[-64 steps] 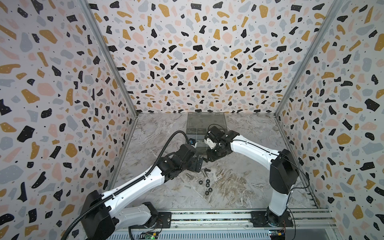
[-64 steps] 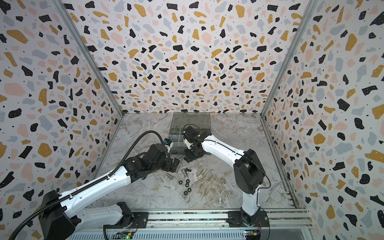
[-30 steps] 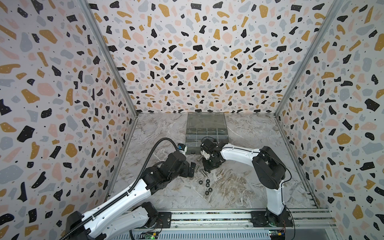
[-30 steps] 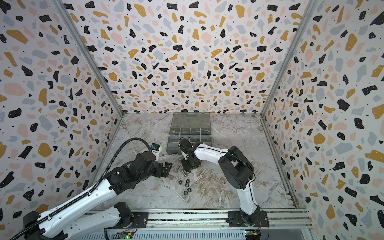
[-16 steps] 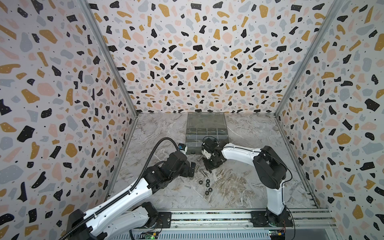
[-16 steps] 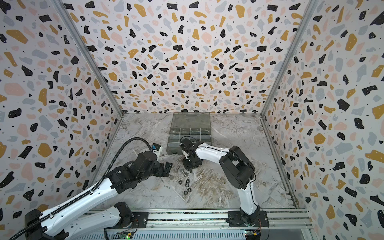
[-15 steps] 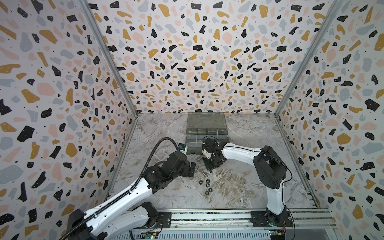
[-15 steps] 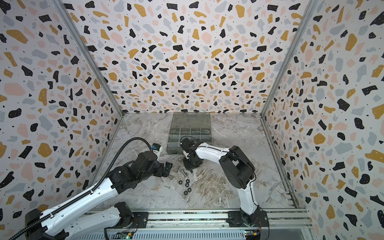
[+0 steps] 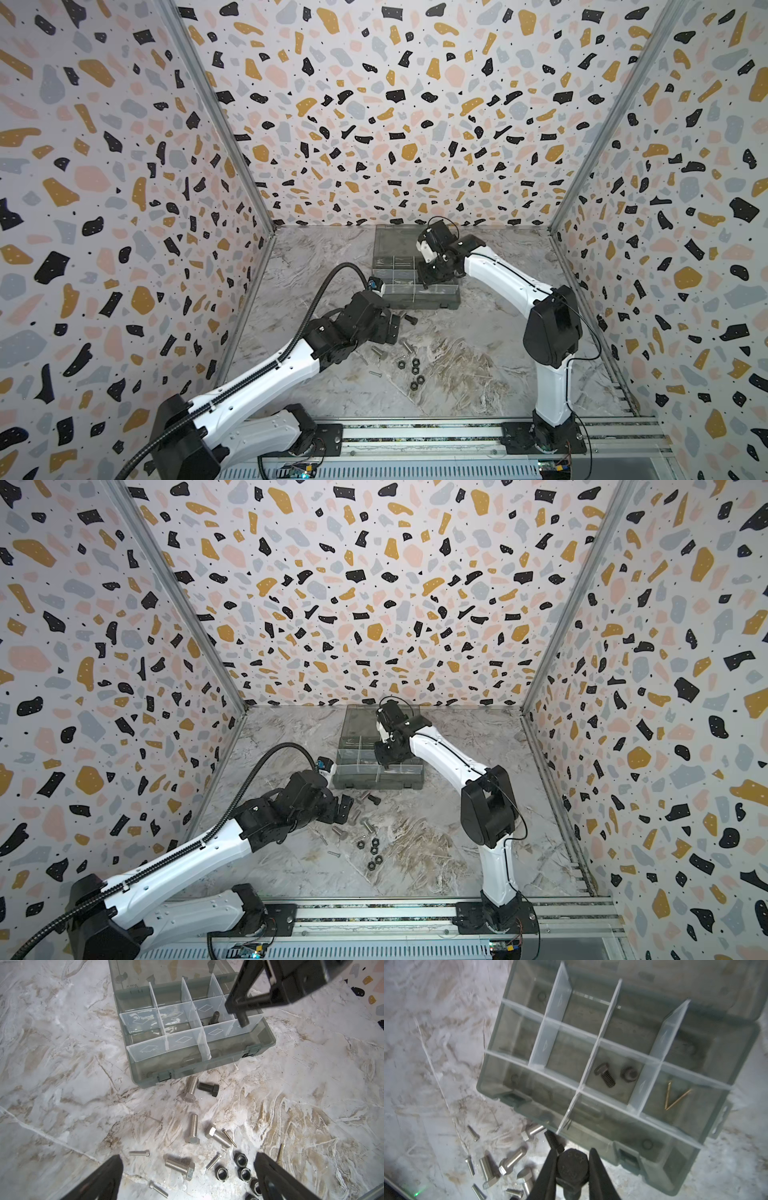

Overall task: Sort the screws and nuts into containers
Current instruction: 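Carry the third black bolt into the organizer compartment and release it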

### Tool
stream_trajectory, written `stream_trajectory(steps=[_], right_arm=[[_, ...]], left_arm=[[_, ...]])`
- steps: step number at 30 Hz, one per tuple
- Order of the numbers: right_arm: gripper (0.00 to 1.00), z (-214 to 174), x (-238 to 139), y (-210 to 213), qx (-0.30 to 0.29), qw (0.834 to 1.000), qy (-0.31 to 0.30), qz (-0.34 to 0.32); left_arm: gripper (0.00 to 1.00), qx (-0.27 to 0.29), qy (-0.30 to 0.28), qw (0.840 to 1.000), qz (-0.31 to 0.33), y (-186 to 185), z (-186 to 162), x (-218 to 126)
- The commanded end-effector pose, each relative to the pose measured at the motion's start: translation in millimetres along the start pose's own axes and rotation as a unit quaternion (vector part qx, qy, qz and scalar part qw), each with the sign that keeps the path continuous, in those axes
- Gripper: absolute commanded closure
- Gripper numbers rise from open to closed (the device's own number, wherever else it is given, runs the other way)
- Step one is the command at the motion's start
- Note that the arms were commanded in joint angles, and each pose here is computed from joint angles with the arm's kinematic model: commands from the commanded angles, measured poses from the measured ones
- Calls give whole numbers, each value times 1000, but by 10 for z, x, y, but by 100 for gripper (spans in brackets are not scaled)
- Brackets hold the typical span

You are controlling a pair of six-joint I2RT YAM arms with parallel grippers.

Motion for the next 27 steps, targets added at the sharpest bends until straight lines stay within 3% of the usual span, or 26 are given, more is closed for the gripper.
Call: stream_trajectory(steps=[1, 13, 17, 20, 27], right_arm=[[88, 69, 129, -101, 0, 1000, 18, -12], [85, 432, 527, -307, 24, 1000, 15, -4], [67, 422, 581, -350, 26, 999, 26, 6], [62, 429, 483, -335, 20, 1000, 21, 8], [62, 233, 83, -196, -17, 1000, 13, 2]], left_arm=[[0, 13, -26, 1000, -2, -38, 217, -3], [0, 29, -17, 999, 2, -32, 358, 149], [0, 29, -9, 1000, 4, 20, 354, 175], [0, 28, -6, 1000, 4, 54, 351, 184], [0, 27, 1, 1000, -1, 66, 289, 210]])
Point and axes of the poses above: each gripper's point midway between its finger pads, its own x axis out along the fingers, its own y axis along the line the jaws close on, z = x × y, the point moved 4 cm from there along -x, back along the fingers, and after that the axes turned 8 degrees about x, right-handed, at the moved point
